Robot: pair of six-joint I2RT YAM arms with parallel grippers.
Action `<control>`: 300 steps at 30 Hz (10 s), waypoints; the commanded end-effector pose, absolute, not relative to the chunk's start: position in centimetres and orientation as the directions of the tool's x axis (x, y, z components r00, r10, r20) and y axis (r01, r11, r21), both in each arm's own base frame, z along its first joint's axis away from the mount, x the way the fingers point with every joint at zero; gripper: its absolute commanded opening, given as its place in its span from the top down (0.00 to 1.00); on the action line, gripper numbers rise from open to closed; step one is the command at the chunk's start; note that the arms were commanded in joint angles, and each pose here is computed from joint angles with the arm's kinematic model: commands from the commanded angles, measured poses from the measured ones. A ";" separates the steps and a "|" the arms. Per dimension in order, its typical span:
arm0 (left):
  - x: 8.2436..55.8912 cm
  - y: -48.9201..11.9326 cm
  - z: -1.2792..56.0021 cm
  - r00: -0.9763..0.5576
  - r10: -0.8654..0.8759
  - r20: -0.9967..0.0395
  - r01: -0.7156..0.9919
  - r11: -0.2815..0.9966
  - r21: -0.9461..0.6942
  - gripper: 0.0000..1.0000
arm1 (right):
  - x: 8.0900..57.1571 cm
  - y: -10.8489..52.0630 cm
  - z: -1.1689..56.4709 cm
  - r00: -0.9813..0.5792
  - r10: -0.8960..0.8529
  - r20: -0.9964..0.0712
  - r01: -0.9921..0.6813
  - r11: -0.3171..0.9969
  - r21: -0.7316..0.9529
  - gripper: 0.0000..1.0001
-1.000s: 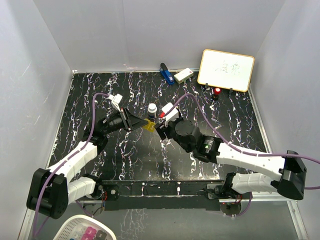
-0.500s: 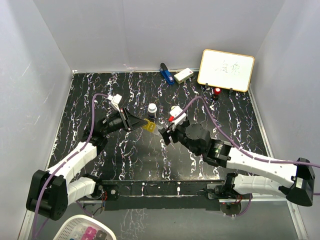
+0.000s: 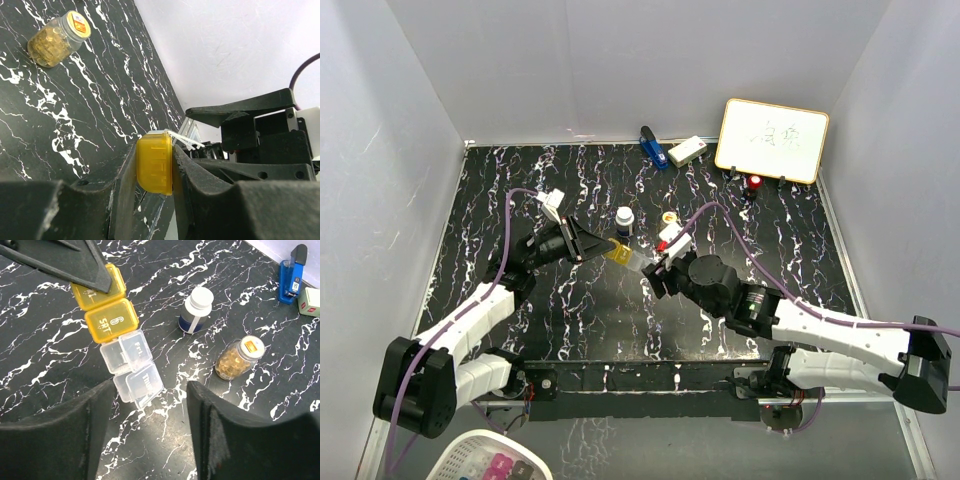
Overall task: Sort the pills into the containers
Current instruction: Open the pill container at the center of the board, then place the pill container at the center of the board, then pick up the pill bottle at the center of the board, then open the lid of the pill bottle.
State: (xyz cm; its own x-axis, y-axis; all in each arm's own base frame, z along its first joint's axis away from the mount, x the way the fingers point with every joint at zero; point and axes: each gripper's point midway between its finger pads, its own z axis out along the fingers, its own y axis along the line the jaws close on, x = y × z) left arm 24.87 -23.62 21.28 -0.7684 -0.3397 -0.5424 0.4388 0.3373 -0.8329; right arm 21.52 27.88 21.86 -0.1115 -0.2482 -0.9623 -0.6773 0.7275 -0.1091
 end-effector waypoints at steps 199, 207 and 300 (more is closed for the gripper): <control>25.8 -21.4 20.4 -0.415 -0.302 -0.858 0.694 0.505 -0.513 0.01 | 35.4 26.9 28.5 -0.294 0.017 -0.956 -0.626 0.752 0.206 1.00; 23.9 -22.5 21.2 -0.369 -0.294 -0.882 0.799 0.383 -0.463 0.01 | 30.2 30.7 30.8 -0.359 0.009 -0.933 -0.799 0.515 0.312 1.00; 25.3 -22.1 22.2 -0.205 -0.287 -0.936 0.781 0.528 -0.333 1.00 | 29.0 37.4 31.2 -0.330 0.156 -0.931 -0.636 0.692 0.342 0.48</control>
